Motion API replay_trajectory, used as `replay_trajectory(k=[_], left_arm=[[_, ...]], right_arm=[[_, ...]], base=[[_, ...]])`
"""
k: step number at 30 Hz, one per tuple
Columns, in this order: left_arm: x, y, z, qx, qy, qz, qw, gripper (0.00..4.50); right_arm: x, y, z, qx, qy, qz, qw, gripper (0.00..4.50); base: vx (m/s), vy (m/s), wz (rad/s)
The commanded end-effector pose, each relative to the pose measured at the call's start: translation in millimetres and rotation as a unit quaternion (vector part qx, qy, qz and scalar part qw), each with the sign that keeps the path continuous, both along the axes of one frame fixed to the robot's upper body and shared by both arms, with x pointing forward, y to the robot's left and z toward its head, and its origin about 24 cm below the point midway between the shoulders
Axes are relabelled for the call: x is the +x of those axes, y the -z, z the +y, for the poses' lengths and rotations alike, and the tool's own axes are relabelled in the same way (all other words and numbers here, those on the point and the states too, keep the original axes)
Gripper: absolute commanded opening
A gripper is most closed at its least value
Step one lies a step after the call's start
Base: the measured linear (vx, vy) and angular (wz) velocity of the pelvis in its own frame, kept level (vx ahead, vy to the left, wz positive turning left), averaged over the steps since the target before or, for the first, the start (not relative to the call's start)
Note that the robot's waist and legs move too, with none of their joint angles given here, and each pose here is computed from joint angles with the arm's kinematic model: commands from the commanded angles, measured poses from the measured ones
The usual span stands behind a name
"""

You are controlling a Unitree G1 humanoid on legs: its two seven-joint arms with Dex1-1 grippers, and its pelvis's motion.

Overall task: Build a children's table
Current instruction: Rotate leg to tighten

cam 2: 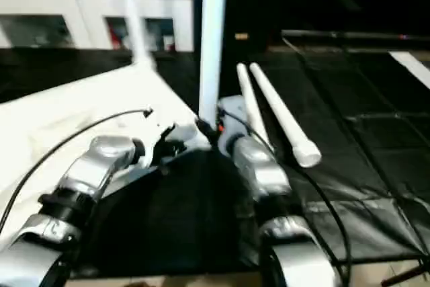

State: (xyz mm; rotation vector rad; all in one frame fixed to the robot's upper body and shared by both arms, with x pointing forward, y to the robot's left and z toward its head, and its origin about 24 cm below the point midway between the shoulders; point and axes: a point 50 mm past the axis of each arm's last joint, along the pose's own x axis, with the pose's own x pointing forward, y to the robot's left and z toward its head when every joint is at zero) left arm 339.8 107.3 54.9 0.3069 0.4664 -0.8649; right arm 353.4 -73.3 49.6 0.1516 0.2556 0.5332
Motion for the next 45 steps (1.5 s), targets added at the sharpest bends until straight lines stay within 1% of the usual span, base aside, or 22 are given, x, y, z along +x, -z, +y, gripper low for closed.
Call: replay_trajectory(k=[1, 28, 29, 30, 31, 32, 33, 34, 37, 40, 41, 45], left_arm=[[9.1, -35.9, -27, -0.023, 0.049, -0.074, 0.996, 0.0], [9.1, -35.9, -27, -0.023, 0.049, -0.074, 0.996, 0.0], [9.2, -36.0, -27, -0.022, 0.048, -0.074, 0.996, 0.0], [10.5, -36.2, -22, -0.01, 0.035, -0.076, 0.996, 0.0], [10.1, -32.3, 1, 0.013, 0.068, -0.065, 0.995, 0.0], [8.5, -30.4, 18, 0.027, 0.093, -0.054, 0.994, 0.0], [7.3, -29.5, 25, 0.033, 0.105, -0.049, 0.993, 0.0], [5.3, -28.1, 34, 0.041, 0.124, -0.041, 0.991, 0.0], [4.8, -26.7, 34, 0.041, 0.124, -0.039, 0.991, 0.0], [3.9, -25.6, 34, 0.04, 0.128, -0.039, 0.99, 0.0], [3.4, -25.5, 35, 0.038, 0.133, -0.038, 0.99, 0.0], [-0.1, -24.2, 40, 0.045, 0.17, -0.039, 0.984, 0.0]], right_arm=[[-18.9, 22.0, 36.6, 0.041, -0.058, 0.07, 0.995, 2.0], [-18.9, 22.0, 36.6, 0.041, -0.058, 0.07, 0.995, 2.0], [-18.8, 22.0, 36.5, 0.041, -0.057, 0.07, 0.995, 2.35], [-17.5, 22.4, 34.9, 0.036, -0.046, 0.066, 0.996, 2.56], [-14.7, 13.2, 1.1, 0.026, -0.084, 0.009, 0.996, 2.56], [-15.9, 5.2, -22.2, 0.012, -0.119, -0.03, 0.992, 2.73], [-17.2, 1.9, -31.1, 0.005, -0.136, -0.044, 0.99, 2.81], [-20.5, -3.2, -44.7, -0.009, -0.164, -0.064, 0.984, 2.81], [-20.9, -3.7, -47.4, -0.01, -0.164, -0.065, 0.984, 3.19], [-21.5, -5.0, -51.0, -0.008, -0.166, -0.066, 0.984, 3.37], [-22.6, -5.5, -51.8, -0.007, -0.173, -0.068, 0.982, 3.57], [-29.0, -8.2, -55.0, -0.008, -0.223, -0.068, 0.972, 3.81]], base=[[0.0, 0.0, 0.0], [0.0, 0.0, 0.0], [0.0, 0.0, 0.0], [0.0, 0.0, 0.0], [0.0, 0.0, 0.0], [0.0, 0.0, 0.0], [0.0, 0.0, 0.0], [0.0, 0.0, 0.0], [0.0, 0.0, 0.0], [0.0, 0.0, 0.0], [0.0, 0.0, 0.0], [0.0, 0.0, 0.0]])
